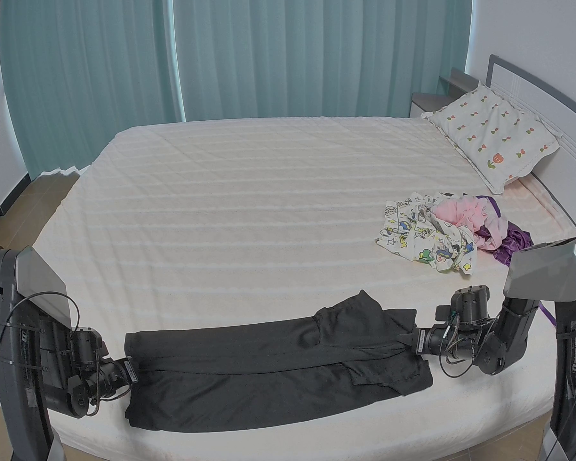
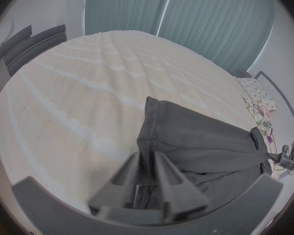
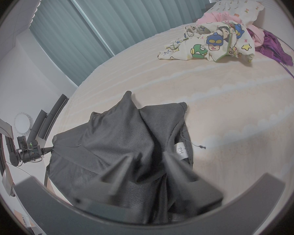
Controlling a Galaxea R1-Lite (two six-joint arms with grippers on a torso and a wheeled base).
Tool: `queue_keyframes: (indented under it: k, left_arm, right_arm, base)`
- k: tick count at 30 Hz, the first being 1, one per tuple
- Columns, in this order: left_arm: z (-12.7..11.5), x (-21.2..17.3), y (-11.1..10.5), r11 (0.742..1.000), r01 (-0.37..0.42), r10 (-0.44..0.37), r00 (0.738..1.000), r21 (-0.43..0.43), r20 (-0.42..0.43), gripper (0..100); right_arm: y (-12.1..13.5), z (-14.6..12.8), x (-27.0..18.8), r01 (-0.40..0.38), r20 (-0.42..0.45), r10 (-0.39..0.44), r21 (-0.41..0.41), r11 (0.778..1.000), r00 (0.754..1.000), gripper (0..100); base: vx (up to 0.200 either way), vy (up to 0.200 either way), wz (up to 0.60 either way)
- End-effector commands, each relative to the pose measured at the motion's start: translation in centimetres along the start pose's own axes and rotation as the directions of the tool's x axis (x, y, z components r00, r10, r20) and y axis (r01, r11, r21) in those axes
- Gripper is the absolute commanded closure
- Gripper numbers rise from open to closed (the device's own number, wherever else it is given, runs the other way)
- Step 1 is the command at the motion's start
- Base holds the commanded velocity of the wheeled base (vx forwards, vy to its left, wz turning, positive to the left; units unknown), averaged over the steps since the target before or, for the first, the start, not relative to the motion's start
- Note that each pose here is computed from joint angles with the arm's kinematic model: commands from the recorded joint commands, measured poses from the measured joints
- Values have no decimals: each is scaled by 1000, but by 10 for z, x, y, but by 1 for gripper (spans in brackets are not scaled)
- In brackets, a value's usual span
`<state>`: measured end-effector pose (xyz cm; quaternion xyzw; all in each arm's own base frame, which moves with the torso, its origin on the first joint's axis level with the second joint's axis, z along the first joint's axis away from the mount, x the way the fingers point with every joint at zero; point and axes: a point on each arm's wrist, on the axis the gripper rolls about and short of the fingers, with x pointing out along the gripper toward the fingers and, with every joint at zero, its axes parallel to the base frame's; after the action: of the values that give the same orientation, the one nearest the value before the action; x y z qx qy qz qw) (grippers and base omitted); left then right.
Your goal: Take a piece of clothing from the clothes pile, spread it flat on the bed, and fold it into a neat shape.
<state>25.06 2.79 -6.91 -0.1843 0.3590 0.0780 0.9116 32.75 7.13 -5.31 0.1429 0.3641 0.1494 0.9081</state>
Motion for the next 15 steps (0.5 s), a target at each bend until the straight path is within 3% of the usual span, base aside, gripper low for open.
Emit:
queue_keyframes:
  k: [1,10,14,15]
  left_arm:
    - [-4,2,2,1000,-3,3,1000,-4,-12,0]
    - [1,-14,8,998,-26,26,1000,-54,1,0]
    - [22,-29,11,978,18,2,996,-209,91,0]
    - [22,-29,11,978,18,2,996,-209,91,0]
  right_arm:
    - [0,-3,1,0,-9,0,4,1000,1000,0]
    - [5,31,-23,-26,117,20,50,998,993,0]
    - [16,46,-33,-63,168,48,83,995,985,0]
    - [16,46,-33,-63,168,48,83,995,985,0]
  base:
    - [0,0,0]
    - [0,0,0]
    - [0,0,0]
    - [0,0,0]
